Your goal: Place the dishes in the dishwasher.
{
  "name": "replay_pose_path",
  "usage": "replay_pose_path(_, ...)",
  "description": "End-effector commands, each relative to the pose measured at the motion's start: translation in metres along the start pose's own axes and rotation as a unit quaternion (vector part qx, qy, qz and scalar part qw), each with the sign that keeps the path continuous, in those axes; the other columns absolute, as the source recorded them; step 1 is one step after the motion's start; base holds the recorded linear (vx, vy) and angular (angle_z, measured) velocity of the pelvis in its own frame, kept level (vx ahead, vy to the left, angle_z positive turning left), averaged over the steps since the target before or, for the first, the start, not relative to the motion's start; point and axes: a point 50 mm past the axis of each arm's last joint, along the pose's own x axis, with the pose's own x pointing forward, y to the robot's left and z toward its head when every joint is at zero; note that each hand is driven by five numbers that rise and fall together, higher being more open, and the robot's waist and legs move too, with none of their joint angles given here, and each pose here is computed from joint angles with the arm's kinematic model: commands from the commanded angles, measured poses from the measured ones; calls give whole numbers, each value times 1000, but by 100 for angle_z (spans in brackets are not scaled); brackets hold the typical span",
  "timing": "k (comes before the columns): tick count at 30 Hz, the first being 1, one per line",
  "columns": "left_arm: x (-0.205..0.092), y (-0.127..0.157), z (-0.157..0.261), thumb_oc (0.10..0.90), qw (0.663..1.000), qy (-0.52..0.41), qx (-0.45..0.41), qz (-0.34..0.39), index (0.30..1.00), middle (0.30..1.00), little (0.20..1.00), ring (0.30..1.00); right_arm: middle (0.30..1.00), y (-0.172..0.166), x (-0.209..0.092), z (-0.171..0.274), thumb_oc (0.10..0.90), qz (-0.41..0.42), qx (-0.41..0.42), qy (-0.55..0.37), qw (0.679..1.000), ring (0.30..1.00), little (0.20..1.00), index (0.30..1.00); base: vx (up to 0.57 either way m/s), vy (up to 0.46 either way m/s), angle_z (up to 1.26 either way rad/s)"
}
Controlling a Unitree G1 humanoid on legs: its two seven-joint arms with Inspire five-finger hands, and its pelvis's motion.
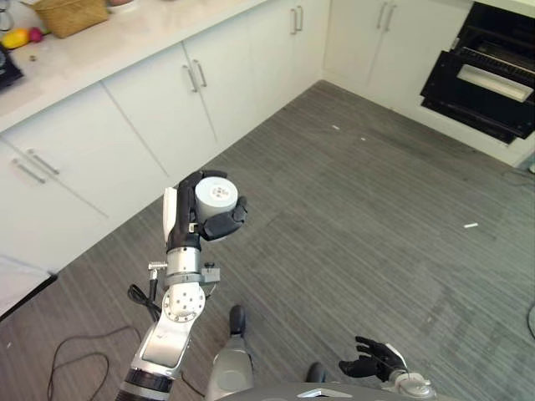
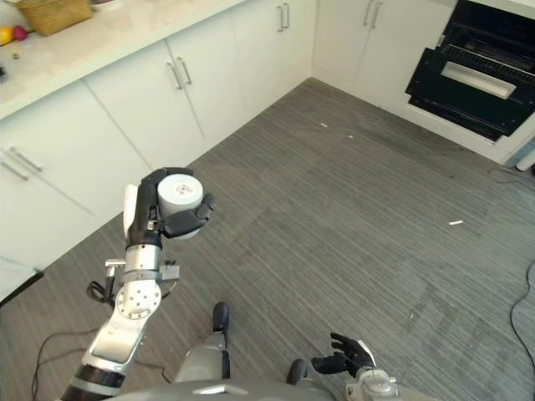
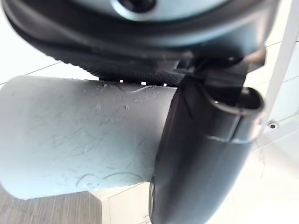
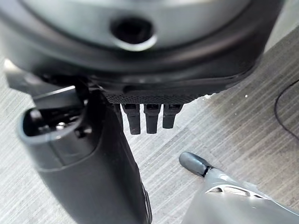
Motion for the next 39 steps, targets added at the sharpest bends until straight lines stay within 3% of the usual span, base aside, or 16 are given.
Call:
replay_pose_path(1, 19, 26, 62, 400, 983, -175, -32, 53, 300, 300, 300, 300, 900, 14, -3, -14, 800, 12, -17, 14, 1000, 900, 900, 900, 199, 144, -52)
replay_pose_path(6, 28, 26, 71, 400, 980, -198, -10, 33, 300, 300, 300, 300, 900, 27, 2, 1, 800, 8, 25, -11, 1000, 900, 900, 900, 254, 300, -29)
replay_pose_path(11, 27, 18, 73, 400, 979, -203, -15, 2, 300, 300, 300, 300, 900, 18, 2, 7, 800, -13, 39, -21, 999, 900, 900, 900, 436, 182, 1)
replay_pose_path(21, 27, 4, 61, 400, 984, -174, -11, -48, 300, 300, 300, 300, 900, 6, -10, -33, 800, -52, 85, 33, 995, 900, 900, 900, 490, -84, 43)
replay_pose_path(27, 26, 3, 57, 400, 986, -155, -34, -52, 300, 300, 300, 300, 900, -17, -7, -15, 800, -78, 83, 5, 993, 900, 900, 900, 568, -253, -11)
replay_pose_path(34, 20, 1, 56, 400, 986, -151, -32, -64, 300, 300, 300, 300, 900, -27, -2, 15, 800, -89, 67, -50, 993, 900, 900, 900, 491, 35, -93)
replay_pose_path(39, 18, 9, 49, 400, 989, -139, -9, -45, 300, 300, 300, 300, 900, -24, -3, 8, 800, -81, 53, -34, 995, 900, 900, 900, 513, 141, -110)
